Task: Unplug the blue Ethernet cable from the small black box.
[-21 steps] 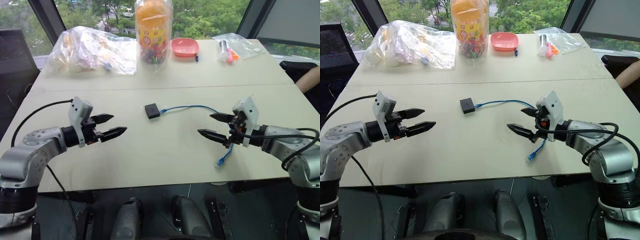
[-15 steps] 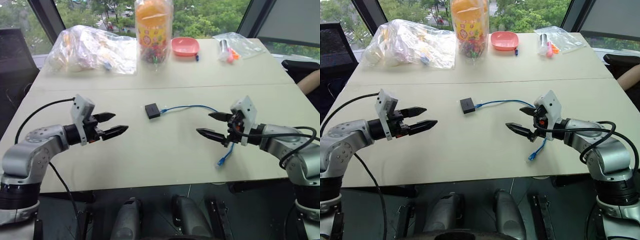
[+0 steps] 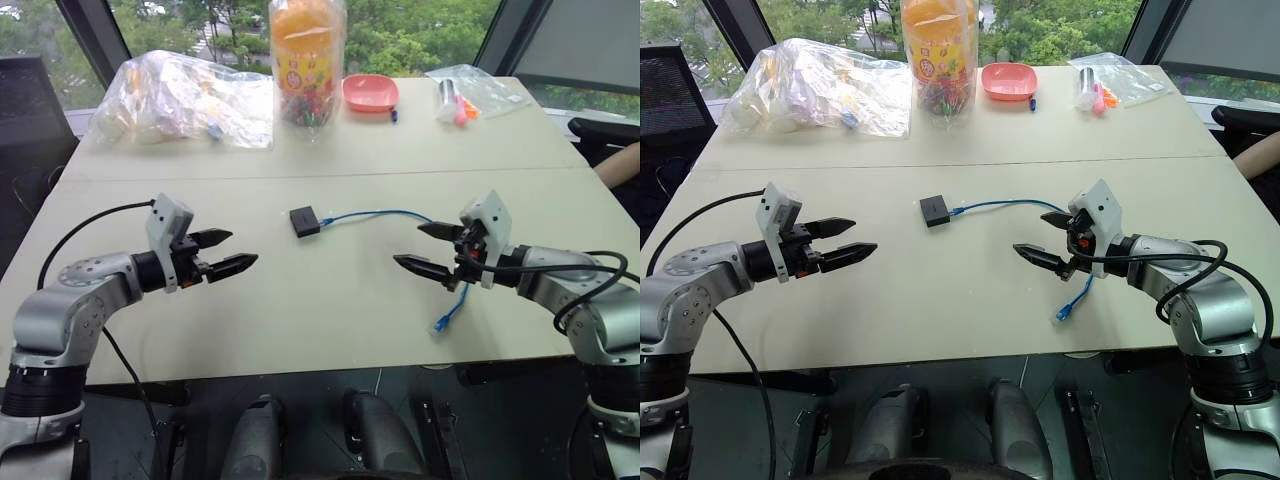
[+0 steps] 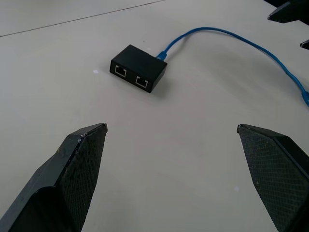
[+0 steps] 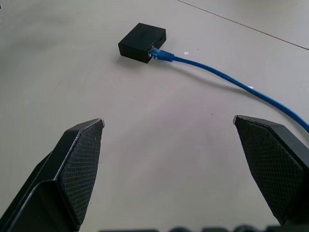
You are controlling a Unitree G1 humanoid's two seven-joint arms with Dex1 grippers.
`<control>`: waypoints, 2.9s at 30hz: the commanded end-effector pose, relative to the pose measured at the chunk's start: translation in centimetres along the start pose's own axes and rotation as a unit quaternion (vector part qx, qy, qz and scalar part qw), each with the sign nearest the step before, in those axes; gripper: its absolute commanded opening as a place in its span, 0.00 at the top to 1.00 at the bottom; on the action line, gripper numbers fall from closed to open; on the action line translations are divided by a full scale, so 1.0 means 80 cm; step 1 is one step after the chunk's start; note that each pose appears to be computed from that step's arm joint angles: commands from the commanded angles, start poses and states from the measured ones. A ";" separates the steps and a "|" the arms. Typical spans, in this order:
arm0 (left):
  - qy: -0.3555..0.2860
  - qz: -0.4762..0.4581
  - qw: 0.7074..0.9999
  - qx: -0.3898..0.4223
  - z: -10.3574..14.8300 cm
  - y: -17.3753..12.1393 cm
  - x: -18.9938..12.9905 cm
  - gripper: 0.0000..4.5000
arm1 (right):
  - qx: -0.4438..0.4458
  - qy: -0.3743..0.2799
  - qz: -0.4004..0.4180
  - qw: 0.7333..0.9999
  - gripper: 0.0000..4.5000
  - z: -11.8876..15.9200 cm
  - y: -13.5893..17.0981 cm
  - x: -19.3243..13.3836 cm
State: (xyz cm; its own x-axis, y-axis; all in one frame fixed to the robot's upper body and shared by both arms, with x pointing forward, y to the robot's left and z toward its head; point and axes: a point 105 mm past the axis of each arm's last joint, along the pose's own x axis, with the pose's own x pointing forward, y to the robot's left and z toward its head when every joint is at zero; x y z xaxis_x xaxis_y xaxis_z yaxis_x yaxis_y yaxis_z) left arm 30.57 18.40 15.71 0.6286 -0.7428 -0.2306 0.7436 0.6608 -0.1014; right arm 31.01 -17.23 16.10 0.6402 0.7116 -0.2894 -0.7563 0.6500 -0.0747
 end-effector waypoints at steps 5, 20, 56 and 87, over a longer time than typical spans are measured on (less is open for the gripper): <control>-0.023 0.000 0.999 0.036 0.022 0.004 0.006 0.01 | -0.021 -0.022 -0.004 1.000 0.00 0.016 -0.006 0.007; 0.045 -0.108 0.989 0.087 0.043 0.007 -0.024 0.01 | -0.120 0.037 0.091 0.988 0.00 0.042 -0.029 0.169; -0.109 -0.095 0.988 -0.044 0.110 0.058 0.062 0.00 | -0.565 -0.079 -0.097 0.816 0.99 0.107 -0.042 0.156; -0.134 -0.164 0.975 -0.066 0.144 0.014 0.181 0.88 | -0.552 -0.094 -0.118 0.820 0.81 0.097 -0.016 0.130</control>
State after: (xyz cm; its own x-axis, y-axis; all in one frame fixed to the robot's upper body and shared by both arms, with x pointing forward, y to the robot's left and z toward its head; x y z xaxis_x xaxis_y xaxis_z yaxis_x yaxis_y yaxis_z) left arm 42.84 6.71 22.11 0.3922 -0.9182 0.0554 0.8916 0.3646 -0.2687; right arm 40.05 -8.47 19.11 0.7250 0.6870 -0.0497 -0.2226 0.1654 -0.9608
